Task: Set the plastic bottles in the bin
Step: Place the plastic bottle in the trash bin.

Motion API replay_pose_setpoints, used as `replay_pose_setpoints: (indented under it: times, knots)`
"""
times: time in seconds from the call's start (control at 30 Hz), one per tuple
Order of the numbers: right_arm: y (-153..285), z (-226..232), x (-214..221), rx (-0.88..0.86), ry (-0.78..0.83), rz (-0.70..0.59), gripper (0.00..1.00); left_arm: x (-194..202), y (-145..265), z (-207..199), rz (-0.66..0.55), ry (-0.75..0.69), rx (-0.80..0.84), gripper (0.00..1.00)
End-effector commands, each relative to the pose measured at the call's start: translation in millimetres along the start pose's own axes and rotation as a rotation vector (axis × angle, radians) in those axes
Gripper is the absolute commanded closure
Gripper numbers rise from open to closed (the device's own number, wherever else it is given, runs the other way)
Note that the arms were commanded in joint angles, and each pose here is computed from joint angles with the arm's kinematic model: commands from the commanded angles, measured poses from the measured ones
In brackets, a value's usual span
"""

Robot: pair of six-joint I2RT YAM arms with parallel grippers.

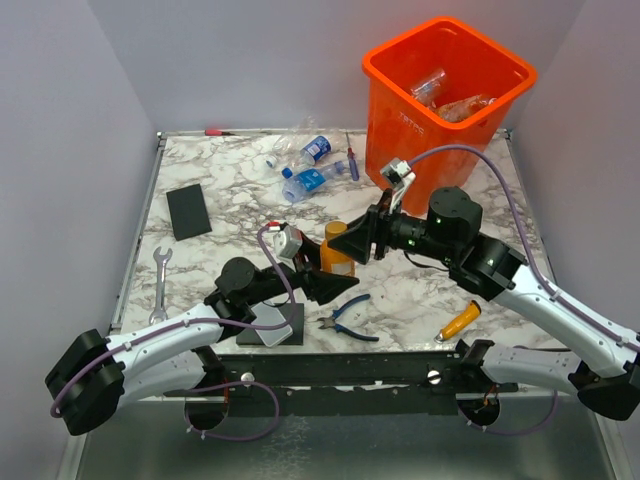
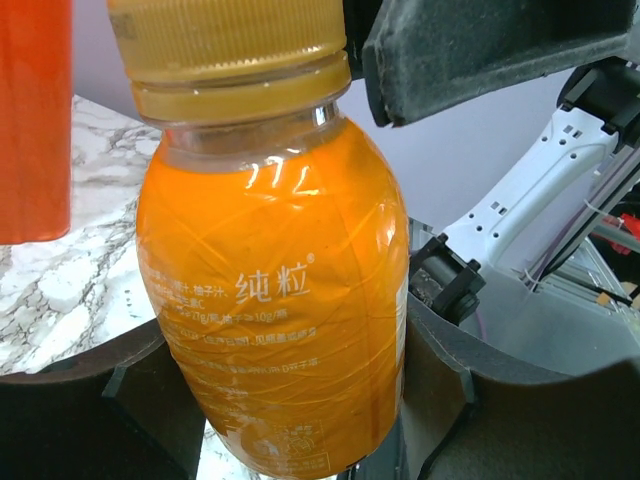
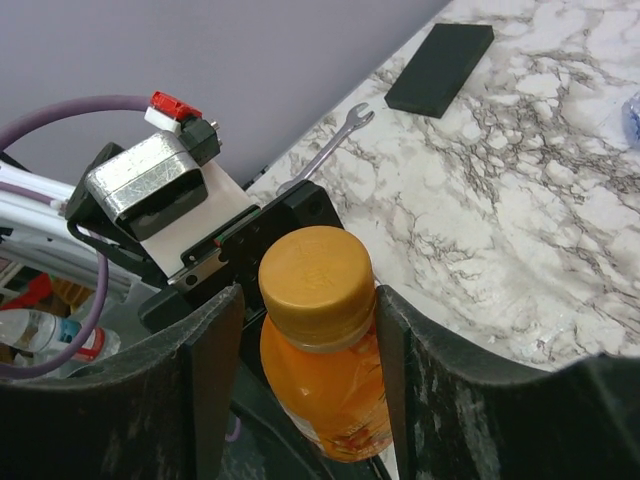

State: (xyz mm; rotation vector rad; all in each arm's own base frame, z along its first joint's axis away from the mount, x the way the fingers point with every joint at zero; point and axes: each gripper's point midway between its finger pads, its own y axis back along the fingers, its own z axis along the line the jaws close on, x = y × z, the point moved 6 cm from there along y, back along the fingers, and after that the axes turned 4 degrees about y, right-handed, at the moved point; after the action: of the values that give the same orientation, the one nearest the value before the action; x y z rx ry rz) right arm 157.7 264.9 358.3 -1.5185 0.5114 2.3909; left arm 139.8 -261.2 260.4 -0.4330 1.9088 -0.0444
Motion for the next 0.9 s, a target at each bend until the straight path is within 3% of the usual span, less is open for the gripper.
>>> replay_pose_setpoints:
  times: [0.0,0.27,0.33,0.4,0.43,0.47,0.53,0.57,0.6,0.73,0.87]
  knots:
    - [-2.0,0.8,-3.9,0.014,-0.045,-0.060,0.41,-11.1,-0.3,-0.6,-0.055,-0.030,-0.011,0.76]
    - [-17.8,-4.5,-0.4,0.020,-0.092,-0.068,0.44,-11.6,-0.3,-3.5,-0.052,-0.026,0.005,0.76]
    - [-20.7,-5.8,1.2,0.022,-0.101,-0.064,0.55,-11.7,0.0,-3.5,-0.052,-0.028,0.005,0.76]
    - [-21.4,-6.1,2.1,0.020,-0.108,-0.070,0.72,-11.5,-0.1,-4.1,-0.052,-0.026,0.007,0.76]
    - [-20.9,-6.0,1.7,0.021,-0.109,-0.074,0.80,-11.5,-0.1,-4.5,-0.052,-0.024,0.008,0.73]
    - [-20.0,-5.8,1.4,0.023,-0.108,-0.077,0.87,-11.7,-0.1,-4.6,-0.053,-0.021,0.007,0.61]
    - [-13.8,-5.0,-4.8,0.040,-0.093,-0.097,0.98,-12.2,0.4,-4.8,-0.055,-0.017,0.001,0.24]
    - [-8.1,-5.2,-12.2,0.064,-0.070,-0.120,1.00,-13.4,1.0,-5.1,-0.059,-0.019,-0.003,0.10]
    - [0.1,-4.1,-20.7,0.087,-0.046,-0.141,1.00,-14.7,1.9,-4.1,-0.066,-0.021,-0.017,0.02]
    - [48.6,-5.6,-72.2,0.294,0.103,-0.255,1.00,-24.2,7.8,0.7,-0.120,-0.043,-0.092,0.01]
    - [109.9,-13.1,-141.5,0.620,0.216,-0.464,1.00,-31.8,14.1,5.6,-0.175,-0.059,-0.161,0.01]
